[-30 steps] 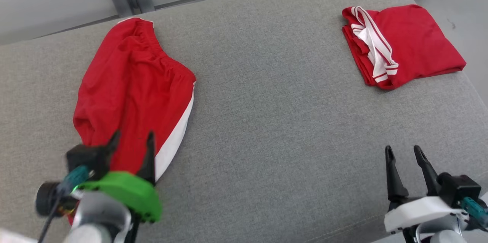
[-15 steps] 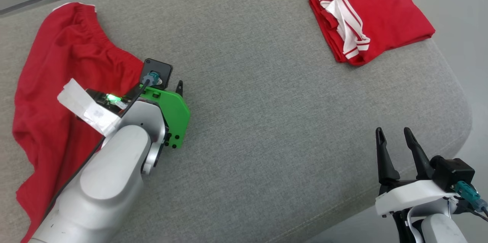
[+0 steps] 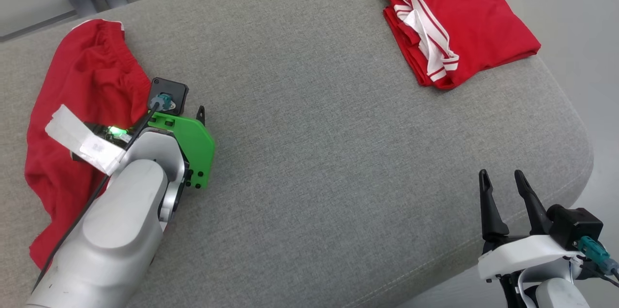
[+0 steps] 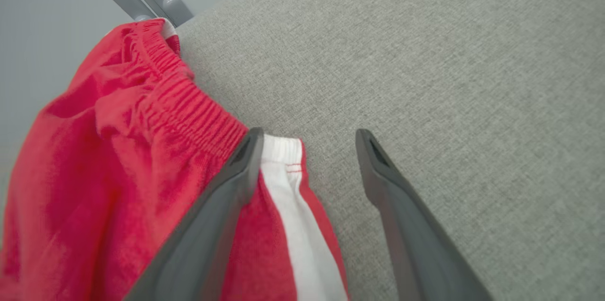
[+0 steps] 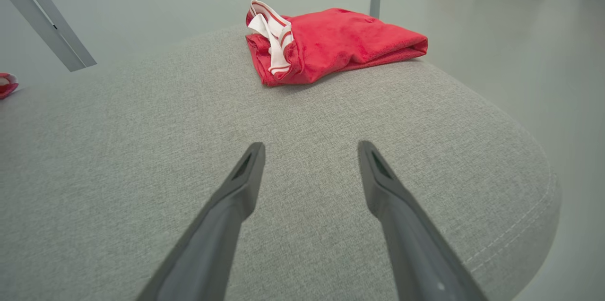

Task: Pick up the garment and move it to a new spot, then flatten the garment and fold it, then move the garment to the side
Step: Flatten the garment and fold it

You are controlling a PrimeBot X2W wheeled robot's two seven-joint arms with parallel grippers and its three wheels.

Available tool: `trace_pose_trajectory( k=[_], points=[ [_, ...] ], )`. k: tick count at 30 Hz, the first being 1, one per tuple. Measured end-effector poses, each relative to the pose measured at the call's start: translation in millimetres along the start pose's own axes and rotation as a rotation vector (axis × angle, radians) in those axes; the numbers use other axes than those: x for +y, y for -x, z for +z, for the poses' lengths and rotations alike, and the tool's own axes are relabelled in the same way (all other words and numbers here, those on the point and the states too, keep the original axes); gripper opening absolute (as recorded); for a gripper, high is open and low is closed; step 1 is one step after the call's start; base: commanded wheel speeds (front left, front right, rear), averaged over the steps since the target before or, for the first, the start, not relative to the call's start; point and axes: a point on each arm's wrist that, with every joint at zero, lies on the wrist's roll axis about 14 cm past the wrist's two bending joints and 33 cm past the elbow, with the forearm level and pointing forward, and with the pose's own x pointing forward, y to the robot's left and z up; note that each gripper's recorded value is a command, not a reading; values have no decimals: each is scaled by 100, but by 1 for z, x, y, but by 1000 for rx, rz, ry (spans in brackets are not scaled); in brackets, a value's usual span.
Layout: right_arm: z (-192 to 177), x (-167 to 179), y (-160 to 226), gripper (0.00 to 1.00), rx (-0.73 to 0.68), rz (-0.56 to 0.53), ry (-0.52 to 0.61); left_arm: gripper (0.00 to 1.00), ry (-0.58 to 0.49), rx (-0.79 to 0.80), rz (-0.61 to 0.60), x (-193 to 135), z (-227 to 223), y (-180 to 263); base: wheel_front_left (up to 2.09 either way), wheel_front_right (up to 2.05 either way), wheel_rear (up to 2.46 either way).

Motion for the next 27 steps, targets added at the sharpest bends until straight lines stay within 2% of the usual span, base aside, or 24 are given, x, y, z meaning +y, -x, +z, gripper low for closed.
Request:
trace_pose_trajectory(
  k=[10, 17, 18, 19, 20, 21, 27],
  points=[
    [0, 3, 1, 100, 0, 11, 0, 100, 20, -13, 1, -4, -4, 7, 0, 0, 0],
    [-7, 2, 0, 100, 23, 5, 5, 100, 35, 69, 11, 4, -30, 0, 0, 0, 0],
    [-7, 2, 0, 100, 24, 2, 5, 65, 38, 68, 10, 4, -31, -1, 0, 0, 0],
    [-8, 1, 0, 100, 26, -1, 7, 38, 44, 71, 9, 4, -32, -2, 0, 0, 0],
    [-8, 0, 0, 100, 28, -4, 8, 23, 47, 70, 8, 4, -33, -3, 0, 0, 0],
    [-8, -1, 0, 100, 29, -5, 9, 0, 49, 64, 6, 3, -32, -3, 0, 0, 0],
    [-7, 0, 0, 100, 24, -3, 7, 0, 79, 28, -9, -4, -24, -1, 0, 0, 0]
  ],
)
